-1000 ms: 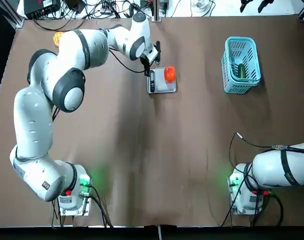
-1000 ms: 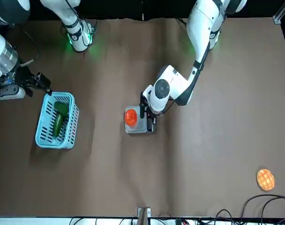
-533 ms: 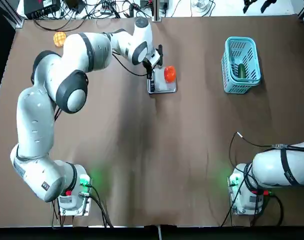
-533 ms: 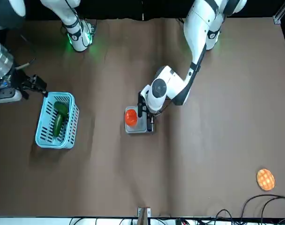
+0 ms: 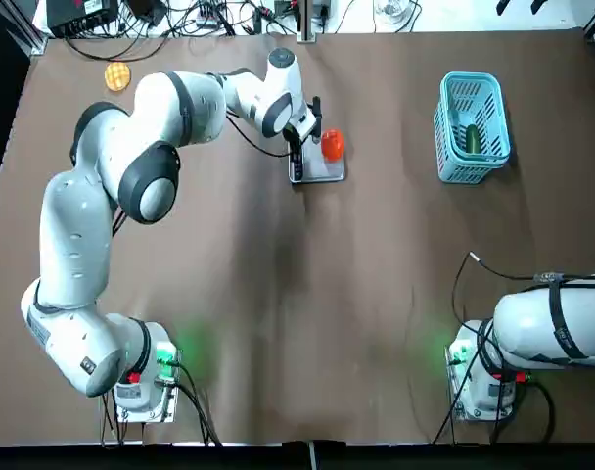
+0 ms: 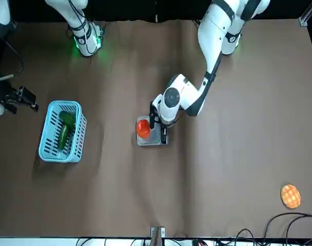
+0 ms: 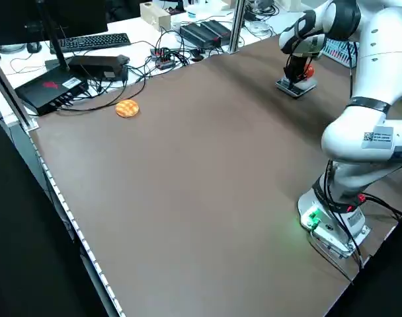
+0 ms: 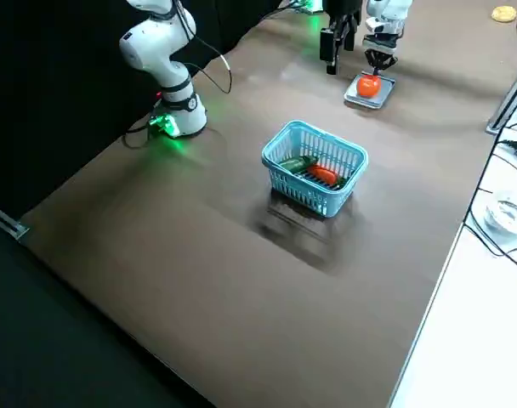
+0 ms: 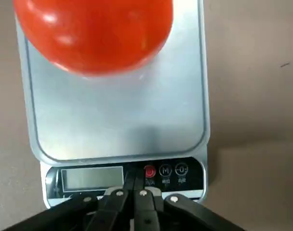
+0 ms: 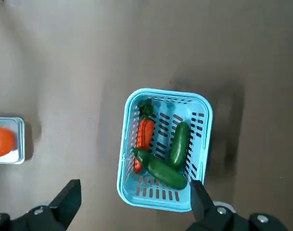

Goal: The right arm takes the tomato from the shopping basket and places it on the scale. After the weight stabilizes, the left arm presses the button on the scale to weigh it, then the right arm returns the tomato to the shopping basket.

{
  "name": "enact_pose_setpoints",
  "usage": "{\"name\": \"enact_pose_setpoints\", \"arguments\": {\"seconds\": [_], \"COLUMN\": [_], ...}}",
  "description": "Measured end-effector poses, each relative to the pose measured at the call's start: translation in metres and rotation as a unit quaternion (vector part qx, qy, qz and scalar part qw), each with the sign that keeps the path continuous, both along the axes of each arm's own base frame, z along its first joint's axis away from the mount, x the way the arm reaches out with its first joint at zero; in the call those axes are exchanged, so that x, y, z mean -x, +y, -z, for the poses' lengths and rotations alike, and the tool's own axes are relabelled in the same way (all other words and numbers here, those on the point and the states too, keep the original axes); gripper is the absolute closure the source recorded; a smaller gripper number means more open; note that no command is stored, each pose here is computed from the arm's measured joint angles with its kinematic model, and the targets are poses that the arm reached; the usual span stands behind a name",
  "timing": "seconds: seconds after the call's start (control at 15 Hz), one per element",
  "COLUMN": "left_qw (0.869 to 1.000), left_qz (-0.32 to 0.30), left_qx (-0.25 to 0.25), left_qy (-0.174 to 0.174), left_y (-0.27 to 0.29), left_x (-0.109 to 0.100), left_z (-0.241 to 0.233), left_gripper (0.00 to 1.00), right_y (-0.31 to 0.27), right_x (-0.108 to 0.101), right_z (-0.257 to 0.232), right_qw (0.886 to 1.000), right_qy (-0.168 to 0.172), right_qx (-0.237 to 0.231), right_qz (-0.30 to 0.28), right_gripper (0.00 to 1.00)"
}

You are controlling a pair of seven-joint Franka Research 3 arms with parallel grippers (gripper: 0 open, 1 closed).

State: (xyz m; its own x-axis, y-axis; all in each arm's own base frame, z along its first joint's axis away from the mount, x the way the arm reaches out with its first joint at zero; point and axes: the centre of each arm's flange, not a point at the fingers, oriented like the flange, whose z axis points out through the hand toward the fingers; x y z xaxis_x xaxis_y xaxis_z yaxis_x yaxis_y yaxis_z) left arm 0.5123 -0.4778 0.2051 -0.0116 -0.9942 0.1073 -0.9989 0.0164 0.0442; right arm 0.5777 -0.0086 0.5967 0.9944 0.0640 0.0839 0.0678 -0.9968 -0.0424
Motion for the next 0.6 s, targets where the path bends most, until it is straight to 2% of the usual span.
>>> {"name": "enact_pose_setpoints", "arguments": {"seconds": [0.6], "left_qw": [1.000], "left_qz": [0.002], "left_qx": [-0.003], "left_qy": [0.003], "left_y": [-0.0008], "left_x": [0.0023], "left_z": [0.0073], "left_gripper": [0.99], "right_y": [0.0026], "right_x": [0.0001], "right_z": [-0.0020], "right_qw": [1.000], "right_qy": [0.000], "right_qx": [0.000], "right_qz": [-0.002], "right_gripper": [0.00]}}
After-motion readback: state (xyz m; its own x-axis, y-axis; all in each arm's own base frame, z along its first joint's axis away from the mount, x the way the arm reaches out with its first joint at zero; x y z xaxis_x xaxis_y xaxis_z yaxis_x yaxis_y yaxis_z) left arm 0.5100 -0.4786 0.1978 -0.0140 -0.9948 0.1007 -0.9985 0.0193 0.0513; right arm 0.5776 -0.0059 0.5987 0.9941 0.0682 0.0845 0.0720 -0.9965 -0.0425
